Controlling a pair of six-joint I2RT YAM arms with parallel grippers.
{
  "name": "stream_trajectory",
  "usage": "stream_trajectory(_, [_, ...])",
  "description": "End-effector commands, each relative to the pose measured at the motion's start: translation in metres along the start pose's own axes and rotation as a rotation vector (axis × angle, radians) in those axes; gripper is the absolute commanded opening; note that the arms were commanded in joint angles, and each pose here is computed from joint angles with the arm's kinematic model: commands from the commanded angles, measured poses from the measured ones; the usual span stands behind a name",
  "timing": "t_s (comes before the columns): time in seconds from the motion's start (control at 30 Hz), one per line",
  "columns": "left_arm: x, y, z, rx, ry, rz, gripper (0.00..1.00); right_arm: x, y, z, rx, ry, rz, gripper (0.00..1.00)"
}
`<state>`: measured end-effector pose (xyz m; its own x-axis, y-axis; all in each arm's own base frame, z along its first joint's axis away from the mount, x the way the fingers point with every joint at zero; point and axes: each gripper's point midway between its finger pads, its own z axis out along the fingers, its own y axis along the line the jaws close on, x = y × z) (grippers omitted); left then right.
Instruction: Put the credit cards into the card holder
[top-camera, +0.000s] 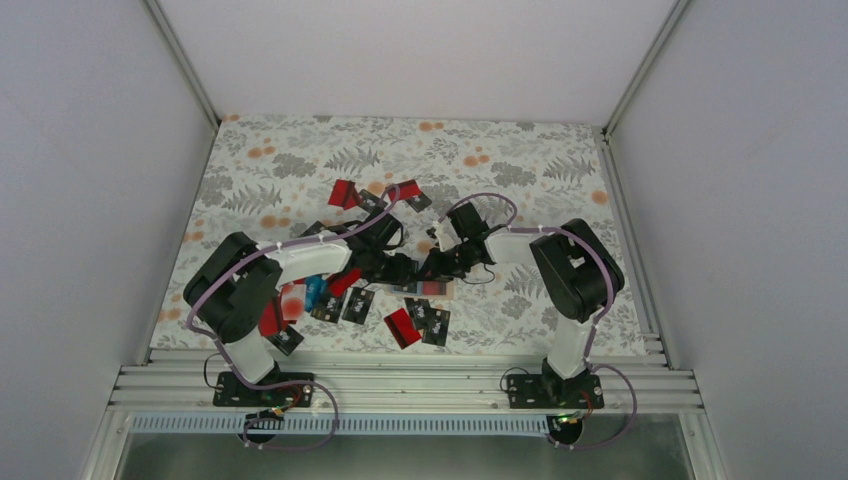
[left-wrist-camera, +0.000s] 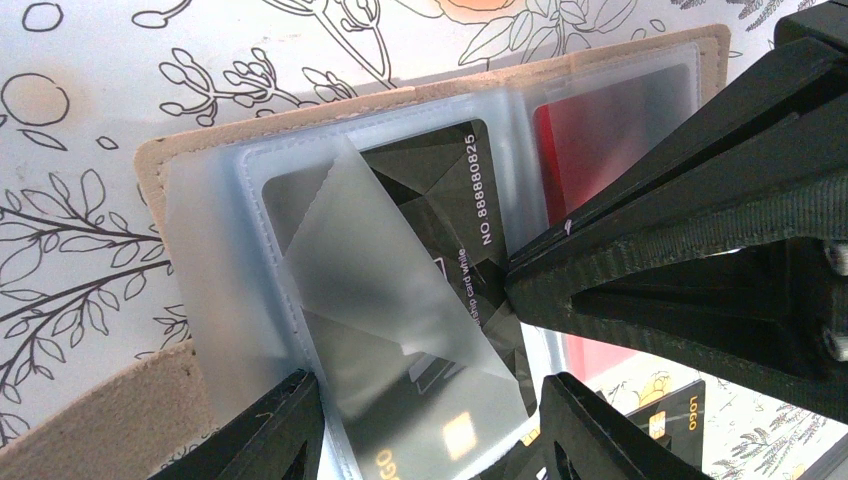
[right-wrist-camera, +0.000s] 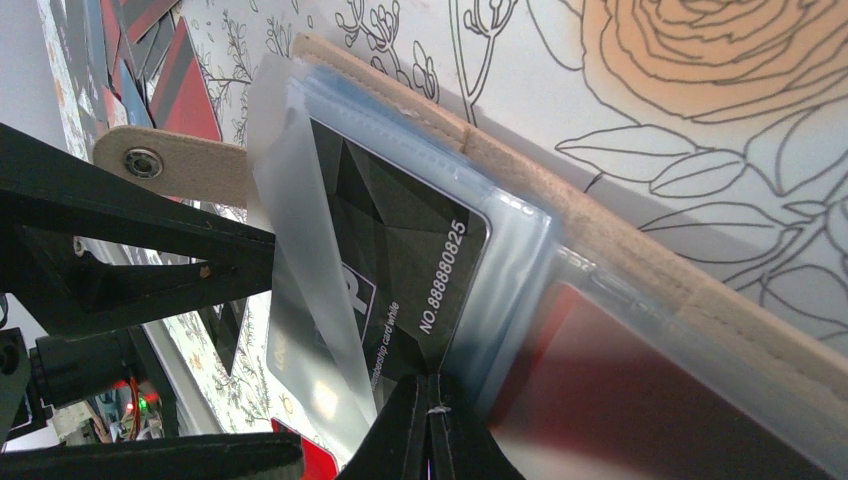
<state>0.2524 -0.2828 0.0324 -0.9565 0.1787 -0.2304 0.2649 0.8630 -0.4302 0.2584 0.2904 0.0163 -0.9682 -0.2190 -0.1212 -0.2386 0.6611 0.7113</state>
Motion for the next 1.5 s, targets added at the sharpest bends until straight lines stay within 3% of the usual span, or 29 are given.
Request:
stream_trajectory(0.0, [0.002,-0.009,0.003,0.03,0.011,0.01,0.55,0.012,-0.014,0.012,0.048,0.04,0.006,0.04])
stream_trajectory(0.43, [-0.009,-0.024,-0.012,0.065,-0.032,0.019,0.54,0.012,-0.014,0.011,0.053,0.038,0.009,0.04])
stream_trajectory(0.73, [-0.016,-0.032,-0.02,0.083,-0.059,0.017,0.46,0.01,-0.012,0.008,0.063,0.029,0.007,0.04])
stream_trajectory(1.23, [-0.018,-0.033,-0.019,0.079,-0.058,0.011,0.44,0.002,-0.002,-0.01,0.084,-0.011,-0.013,0.05])
stream_trajectory(1.47, [-0.02,-0.033,-0.017,0.068,-0.054,0.008,0.44,-0.004,0.009,-0.027,0.092,-0.046,-0.033,0.14])
